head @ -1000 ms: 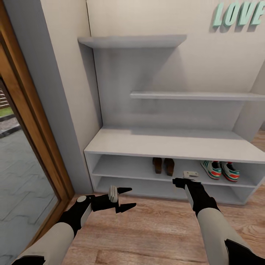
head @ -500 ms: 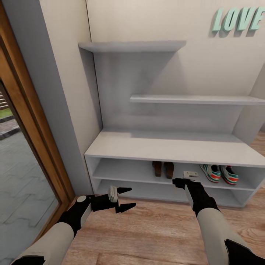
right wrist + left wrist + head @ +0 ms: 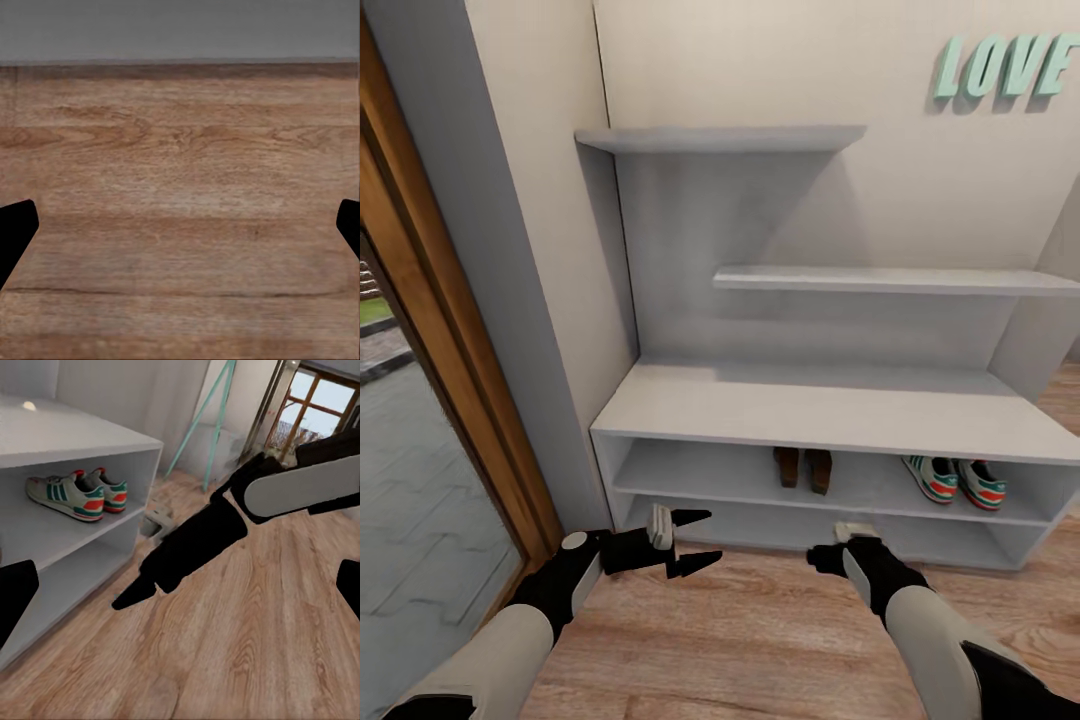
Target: Pick up the two gym shoes and the two sandals from the corridor floor and place them onto the hallstand (shoe rack) in the corridor, making sure they are on the rack and not on the floor. Arrange them so the two gym shoes are next to each other and the two sandals are next to each other.
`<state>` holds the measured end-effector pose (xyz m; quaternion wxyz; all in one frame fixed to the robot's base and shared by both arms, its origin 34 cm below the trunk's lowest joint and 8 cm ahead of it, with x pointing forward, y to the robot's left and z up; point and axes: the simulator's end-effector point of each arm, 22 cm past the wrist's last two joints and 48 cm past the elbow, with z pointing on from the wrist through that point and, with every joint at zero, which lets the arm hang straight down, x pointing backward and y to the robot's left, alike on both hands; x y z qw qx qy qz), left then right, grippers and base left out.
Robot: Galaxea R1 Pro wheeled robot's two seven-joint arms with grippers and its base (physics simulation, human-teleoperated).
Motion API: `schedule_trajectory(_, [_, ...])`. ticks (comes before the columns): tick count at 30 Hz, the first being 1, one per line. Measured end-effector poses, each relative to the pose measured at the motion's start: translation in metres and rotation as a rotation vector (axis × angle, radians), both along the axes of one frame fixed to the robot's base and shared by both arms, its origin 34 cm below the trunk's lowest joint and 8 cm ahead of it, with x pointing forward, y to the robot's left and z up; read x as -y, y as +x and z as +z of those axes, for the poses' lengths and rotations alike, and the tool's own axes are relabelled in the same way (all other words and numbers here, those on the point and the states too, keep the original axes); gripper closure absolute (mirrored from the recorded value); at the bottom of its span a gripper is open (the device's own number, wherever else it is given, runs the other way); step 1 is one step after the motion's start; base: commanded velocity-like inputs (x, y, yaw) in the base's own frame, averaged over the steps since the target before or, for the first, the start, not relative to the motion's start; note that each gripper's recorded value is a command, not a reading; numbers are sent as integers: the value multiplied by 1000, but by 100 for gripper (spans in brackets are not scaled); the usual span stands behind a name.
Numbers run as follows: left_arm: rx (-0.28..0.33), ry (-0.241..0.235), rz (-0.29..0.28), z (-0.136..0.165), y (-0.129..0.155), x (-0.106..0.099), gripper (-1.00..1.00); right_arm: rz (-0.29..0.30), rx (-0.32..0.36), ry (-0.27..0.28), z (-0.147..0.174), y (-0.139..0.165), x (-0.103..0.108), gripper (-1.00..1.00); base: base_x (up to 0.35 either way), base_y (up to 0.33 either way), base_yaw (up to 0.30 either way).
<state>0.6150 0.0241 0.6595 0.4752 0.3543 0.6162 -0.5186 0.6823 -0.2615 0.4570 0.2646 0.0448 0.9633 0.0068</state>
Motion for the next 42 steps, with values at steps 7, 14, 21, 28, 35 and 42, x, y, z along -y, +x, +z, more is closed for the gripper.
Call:
schedule_trajectory(7, [0, 2, 1, 14, 3, -2, -100, 38, -127, 38, -24, -44, -25, -100, 0, 0, 0])
schedule_trajectory(14, [0, 3, 1, 25, 5, -2, -100, 42, -108, 39, -13, -39, -26, -100, 0, 0, 0])
schedule_trajectory(21, [0, 3, 2, 25, 5, -2, -100, 79, -5, 86, -12, -31, -45, -100, 0, 0, 0])
schedule_trajectory(28, [0, 3, 2, 25, 5, -3, -100, 209, 2, 290, -14, -51, -105, -100, 0, 0, 0])
schedule_trajectory(35, [1, 3, 2, 25, 5, -3, -100, 211, -37, 312, -31, -78, -108, -100, 0, 0, 0])
schedule_trajectory(42, [-1, 3, 1, 24, 5, -2, -100, 198, -66, 307, -44, -97, -99, -100, 0, 0, 0])
